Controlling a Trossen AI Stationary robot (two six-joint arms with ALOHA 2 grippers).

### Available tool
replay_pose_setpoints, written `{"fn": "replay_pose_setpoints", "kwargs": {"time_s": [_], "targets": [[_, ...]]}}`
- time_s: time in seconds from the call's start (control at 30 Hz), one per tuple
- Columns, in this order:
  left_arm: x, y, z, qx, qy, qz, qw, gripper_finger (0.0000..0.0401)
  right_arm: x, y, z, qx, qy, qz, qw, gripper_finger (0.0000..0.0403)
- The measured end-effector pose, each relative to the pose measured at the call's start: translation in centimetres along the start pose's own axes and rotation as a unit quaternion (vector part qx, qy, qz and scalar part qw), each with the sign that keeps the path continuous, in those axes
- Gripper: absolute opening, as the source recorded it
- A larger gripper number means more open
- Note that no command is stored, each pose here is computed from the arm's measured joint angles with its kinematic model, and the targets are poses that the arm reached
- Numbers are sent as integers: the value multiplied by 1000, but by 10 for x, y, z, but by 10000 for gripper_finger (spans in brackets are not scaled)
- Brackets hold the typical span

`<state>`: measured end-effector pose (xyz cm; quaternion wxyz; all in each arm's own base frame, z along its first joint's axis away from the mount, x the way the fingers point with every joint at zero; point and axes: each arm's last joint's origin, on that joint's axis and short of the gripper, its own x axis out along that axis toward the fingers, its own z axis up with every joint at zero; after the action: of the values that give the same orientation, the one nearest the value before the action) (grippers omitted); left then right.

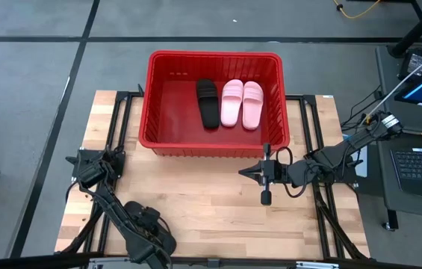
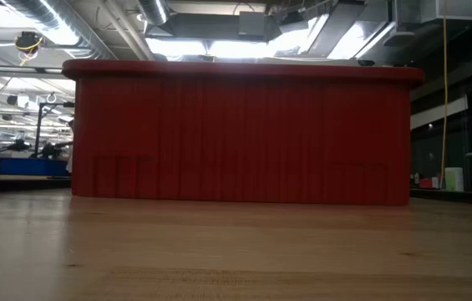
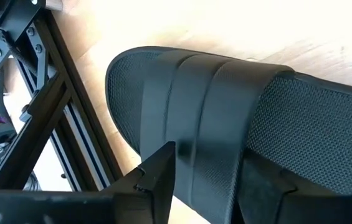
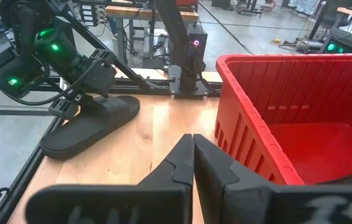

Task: Pick and place slides into bin
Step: Put the black slide into the red bin

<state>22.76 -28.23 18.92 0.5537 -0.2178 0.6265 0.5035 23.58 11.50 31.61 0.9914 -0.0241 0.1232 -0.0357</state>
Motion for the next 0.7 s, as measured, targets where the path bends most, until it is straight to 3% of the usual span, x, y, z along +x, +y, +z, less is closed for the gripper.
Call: {"fn": "replay_pose_setpoints", "kwargs": {"time_s": [0.13,0.37,0.7], "targets": [[0,-1,-1,13,2,-8,1000,108,0,0,0,0,0,0,1000,13],[-1,-1,-1,18,3,-10,1000,13,0,0,0,0,0,0,1000,13],[-4,-2,-1,20,5,-18,1000,10,0,0,0,-2,0,0,1000,13]]}}
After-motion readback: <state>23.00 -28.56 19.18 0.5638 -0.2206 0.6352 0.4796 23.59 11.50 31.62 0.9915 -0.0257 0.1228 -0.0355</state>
